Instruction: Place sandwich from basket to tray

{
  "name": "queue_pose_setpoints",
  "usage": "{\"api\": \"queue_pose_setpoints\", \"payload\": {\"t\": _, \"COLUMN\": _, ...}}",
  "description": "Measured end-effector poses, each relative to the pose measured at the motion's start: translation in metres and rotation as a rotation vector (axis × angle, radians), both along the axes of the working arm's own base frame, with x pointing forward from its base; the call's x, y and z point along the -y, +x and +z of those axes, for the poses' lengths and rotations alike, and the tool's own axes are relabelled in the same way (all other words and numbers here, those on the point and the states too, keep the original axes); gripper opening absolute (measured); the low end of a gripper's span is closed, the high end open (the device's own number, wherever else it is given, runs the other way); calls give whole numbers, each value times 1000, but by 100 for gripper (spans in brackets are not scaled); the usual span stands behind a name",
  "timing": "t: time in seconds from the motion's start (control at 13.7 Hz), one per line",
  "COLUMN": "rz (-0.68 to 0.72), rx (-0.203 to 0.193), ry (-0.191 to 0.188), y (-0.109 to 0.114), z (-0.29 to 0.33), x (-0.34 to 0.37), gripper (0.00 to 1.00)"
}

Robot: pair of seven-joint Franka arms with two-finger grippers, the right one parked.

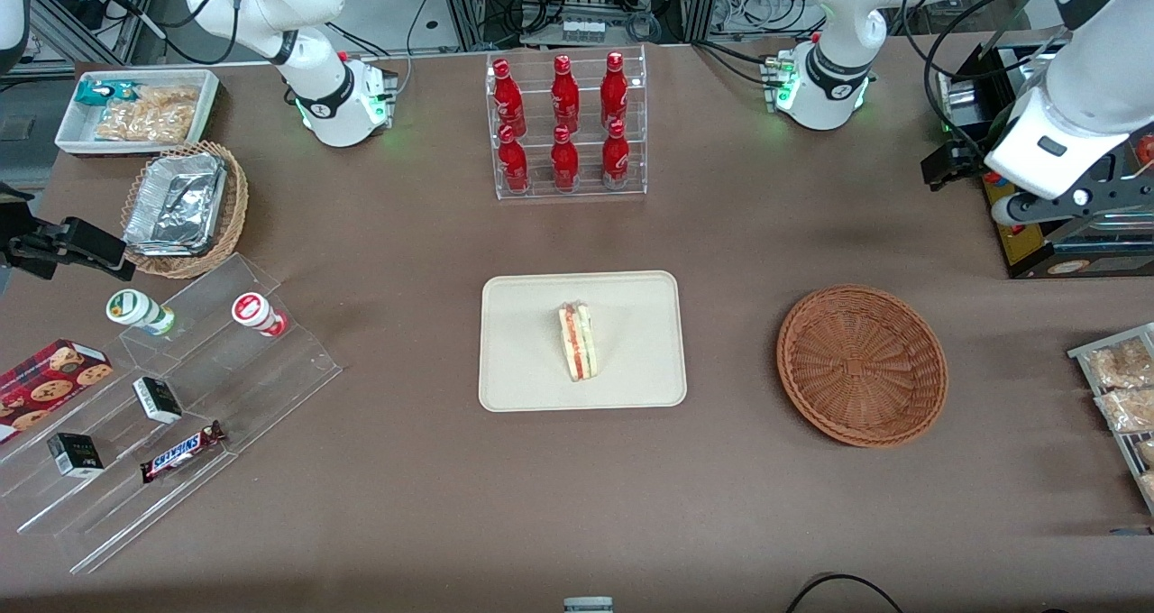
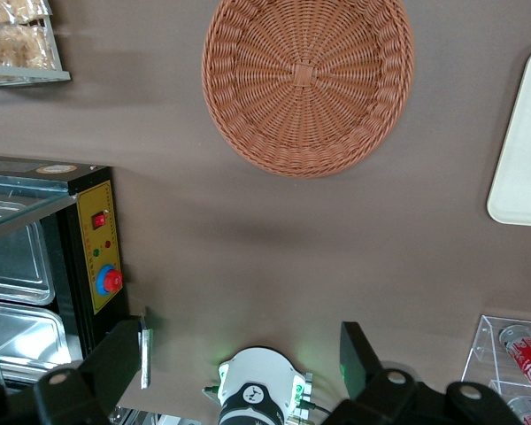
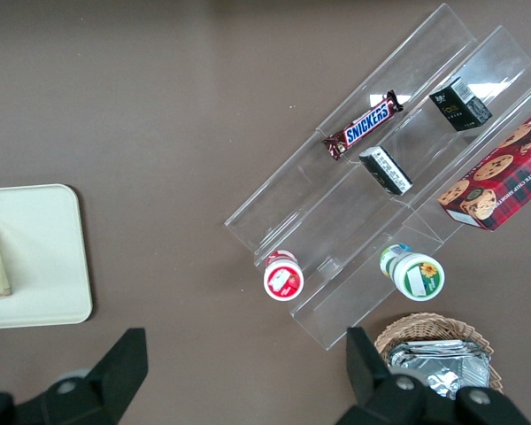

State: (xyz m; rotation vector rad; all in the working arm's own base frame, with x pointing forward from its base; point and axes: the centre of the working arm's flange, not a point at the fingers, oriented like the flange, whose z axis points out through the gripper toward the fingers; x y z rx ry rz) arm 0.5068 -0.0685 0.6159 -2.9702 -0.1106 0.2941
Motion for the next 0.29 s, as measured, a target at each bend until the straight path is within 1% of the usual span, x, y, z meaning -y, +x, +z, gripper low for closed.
{"api": "queue_pose_setpoints", "payload": {"t": 0.29, "rz": -5, "rx": 5, "ry": -4, "y": 1, "z": 1, "x": 1, "gripper": 100}}
